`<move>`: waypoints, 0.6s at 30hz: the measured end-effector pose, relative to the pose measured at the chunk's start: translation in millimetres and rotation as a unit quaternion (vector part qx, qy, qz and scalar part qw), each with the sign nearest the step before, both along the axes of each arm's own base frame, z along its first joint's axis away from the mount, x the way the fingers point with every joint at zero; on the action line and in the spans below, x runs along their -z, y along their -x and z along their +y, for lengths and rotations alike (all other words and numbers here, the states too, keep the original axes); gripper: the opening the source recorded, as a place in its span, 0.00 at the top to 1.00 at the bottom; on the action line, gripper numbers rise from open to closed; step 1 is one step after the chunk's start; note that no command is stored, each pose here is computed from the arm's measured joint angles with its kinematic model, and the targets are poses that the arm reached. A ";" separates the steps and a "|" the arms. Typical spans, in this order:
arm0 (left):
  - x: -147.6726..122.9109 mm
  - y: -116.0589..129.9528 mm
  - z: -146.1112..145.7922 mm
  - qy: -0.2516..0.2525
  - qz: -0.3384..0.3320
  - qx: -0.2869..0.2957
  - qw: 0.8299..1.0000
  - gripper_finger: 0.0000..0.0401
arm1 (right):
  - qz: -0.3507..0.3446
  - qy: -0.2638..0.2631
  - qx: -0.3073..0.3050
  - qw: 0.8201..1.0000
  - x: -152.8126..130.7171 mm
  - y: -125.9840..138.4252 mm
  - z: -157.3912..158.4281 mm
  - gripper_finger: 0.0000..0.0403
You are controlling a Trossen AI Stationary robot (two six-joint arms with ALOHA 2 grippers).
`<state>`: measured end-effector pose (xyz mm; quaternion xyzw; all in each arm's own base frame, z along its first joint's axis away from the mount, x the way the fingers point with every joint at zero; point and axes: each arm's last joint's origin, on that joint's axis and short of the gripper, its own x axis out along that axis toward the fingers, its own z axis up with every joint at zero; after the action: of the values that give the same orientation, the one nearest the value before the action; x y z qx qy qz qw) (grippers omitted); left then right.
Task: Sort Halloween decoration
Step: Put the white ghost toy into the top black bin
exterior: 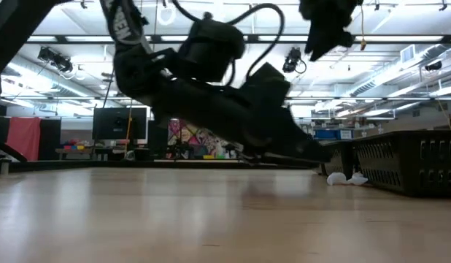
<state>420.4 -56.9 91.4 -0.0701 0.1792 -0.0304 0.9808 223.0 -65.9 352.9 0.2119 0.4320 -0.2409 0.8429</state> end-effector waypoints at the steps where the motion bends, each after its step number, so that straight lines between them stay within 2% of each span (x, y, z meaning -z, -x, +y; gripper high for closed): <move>1: 1.1 -5.5 -0.8 -0.001 -0.002 0.001 1.000 0.50 | -0.015 0.007 0.002 1.000 -4.7 3.1 2.2 0.60; 6: 7.4 -20.9 -2.9 0.006 0.001 -0.009 1.000 0.49 | -0.048 0.009 0.000 0.999 -15.5 13.0 10.2 0.60; 18: 25.3 -26.4 -6.5 0.017 0.014 -0.029 0.999 0.50 | -0.047 0.005 -0.041 0.998 -13.7 6.7 21.1 0.60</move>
<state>446.8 -63.4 66.1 -0.0922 0.1907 -0.0039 0.9773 216.3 -44.8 366.6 0.2012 0.3987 -0.1978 0.8726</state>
